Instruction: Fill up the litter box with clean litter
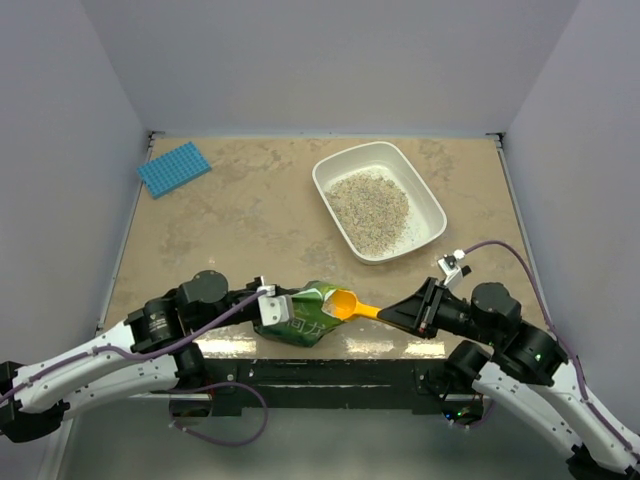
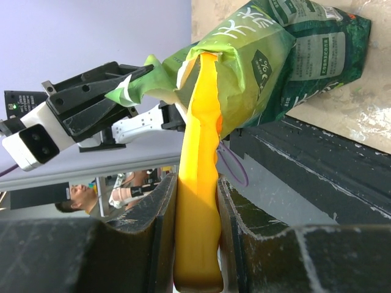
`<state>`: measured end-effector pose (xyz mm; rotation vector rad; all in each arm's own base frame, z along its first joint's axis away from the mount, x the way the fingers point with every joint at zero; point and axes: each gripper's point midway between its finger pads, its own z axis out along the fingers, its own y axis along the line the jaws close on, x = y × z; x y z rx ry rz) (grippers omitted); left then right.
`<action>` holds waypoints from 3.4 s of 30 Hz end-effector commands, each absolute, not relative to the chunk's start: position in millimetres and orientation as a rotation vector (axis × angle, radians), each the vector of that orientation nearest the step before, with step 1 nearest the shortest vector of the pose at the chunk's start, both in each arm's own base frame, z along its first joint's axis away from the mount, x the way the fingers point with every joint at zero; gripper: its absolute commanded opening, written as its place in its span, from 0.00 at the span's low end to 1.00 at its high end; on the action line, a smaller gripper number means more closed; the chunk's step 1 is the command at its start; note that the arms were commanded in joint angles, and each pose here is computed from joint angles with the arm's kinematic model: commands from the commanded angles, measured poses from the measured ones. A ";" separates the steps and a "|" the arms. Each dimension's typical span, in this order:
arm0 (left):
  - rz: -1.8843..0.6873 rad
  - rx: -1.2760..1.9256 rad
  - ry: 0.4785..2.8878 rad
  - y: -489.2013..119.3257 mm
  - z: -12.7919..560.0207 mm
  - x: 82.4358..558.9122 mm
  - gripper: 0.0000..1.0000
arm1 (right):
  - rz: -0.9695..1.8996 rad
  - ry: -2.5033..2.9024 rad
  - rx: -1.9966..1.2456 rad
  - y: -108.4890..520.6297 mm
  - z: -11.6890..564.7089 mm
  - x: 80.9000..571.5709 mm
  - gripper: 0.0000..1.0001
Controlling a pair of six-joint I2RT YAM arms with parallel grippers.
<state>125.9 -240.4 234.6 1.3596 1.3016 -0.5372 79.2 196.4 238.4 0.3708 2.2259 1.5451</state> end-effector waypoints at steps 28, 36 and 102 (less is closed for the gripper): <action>-0.482 1.379 1.377 -261.4 216.0 143.2 0.00 | 1.408 2.140 0.590 131.4 227.6 58.9 0.00; -0.484 1.287 1.342 -260.1 238.2 148.3 0.00 | 1.368 2.129 0.611 114.5 230.4 50.7 0.00; -0.543 1.196 1.426 -230.0 244.4 133.0 0.00 | 0.806 1.628 1.050 124.5 218.0 249.6 0.00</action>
